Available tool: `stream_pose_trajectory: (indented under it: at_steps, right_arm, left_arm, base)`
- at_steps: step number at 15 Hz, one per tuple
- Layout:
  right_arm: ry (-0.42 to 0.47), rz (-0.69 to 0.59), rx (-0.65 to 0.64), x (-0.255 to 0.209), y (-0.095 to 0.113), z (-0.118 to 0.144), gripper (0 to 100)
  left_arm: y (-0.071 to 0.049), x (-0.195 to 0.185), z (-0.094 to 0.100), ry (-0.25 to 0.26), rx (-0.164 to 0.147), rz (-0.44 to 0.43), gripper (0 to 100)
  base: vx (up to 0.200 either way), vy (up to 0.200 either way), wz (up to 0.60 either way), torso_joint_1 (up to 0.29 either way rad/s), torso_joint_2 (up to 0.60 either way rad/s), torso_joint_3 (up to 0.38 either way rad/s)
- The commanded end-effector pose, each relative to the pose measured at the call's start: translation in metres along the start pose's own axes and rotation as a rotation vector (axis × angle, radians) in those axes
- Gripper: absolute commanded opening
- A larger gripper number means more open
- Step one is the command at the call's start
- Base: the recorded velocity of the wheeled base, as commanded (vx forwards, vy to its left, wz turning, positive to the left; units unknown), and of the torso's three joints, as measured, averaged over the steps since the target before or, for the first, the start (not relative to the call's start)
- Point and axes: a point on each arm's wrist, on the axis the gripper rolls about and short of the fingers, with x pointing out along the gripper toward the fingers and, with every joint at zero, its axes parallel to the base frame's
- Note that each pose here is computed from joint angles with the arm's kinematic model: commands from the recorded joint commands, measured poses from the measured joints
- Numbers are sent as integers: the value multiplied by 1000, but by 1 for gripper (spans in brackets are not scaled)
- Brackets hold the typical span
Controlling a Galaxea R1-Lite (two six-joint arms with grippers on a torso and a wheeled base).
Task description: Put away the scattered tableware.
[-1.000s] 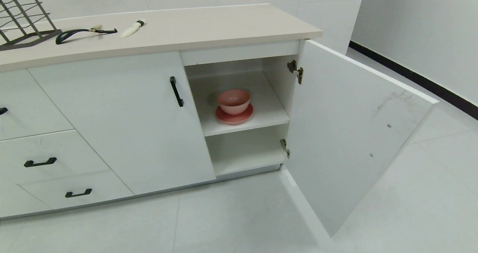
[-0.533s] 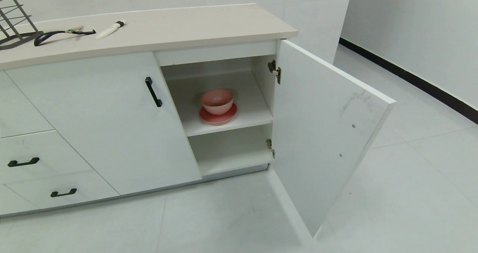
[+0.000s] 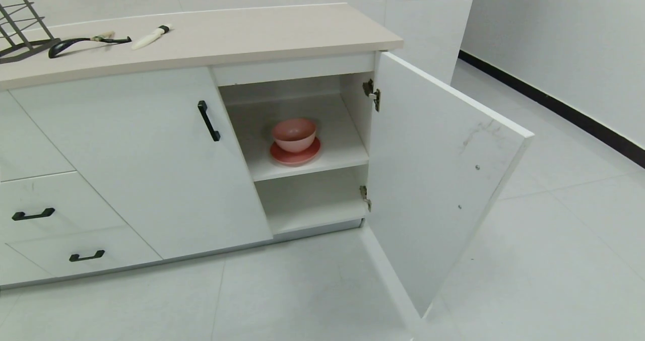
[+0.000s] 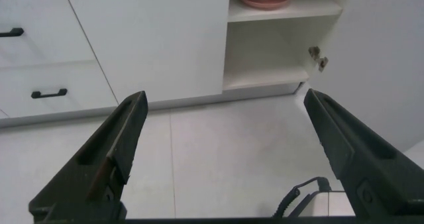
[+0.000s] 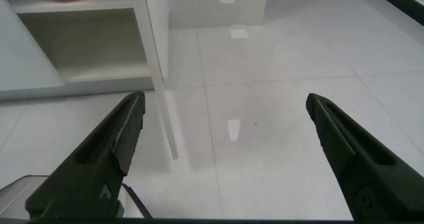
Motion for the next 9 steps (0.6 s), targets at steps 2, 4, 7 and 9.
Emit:
stream_pose_trajectory:
  at_steps: [2,4,7,9]
  right_arm:
    - [1,2,0,0,0,0,100]
    - [1,2,0,0,0,0,100]
    - [1,2,0,0,0,0,100]
    - [1,2,1,0,0,0,100]
  left_arm:
    - [0,0,0,0,-1,1,100]
    - [0,0,0,0,1,1,100]
    - [0,0,0,0,1,1,100]
    - [0,0,0,0,1,1,100]
  base:
    - [0,0,0,0,0,0]
    - [0,0,0,0,0,0]
    - [0,0,0,0,0,0]
    - [0,0,0,0,0,0]
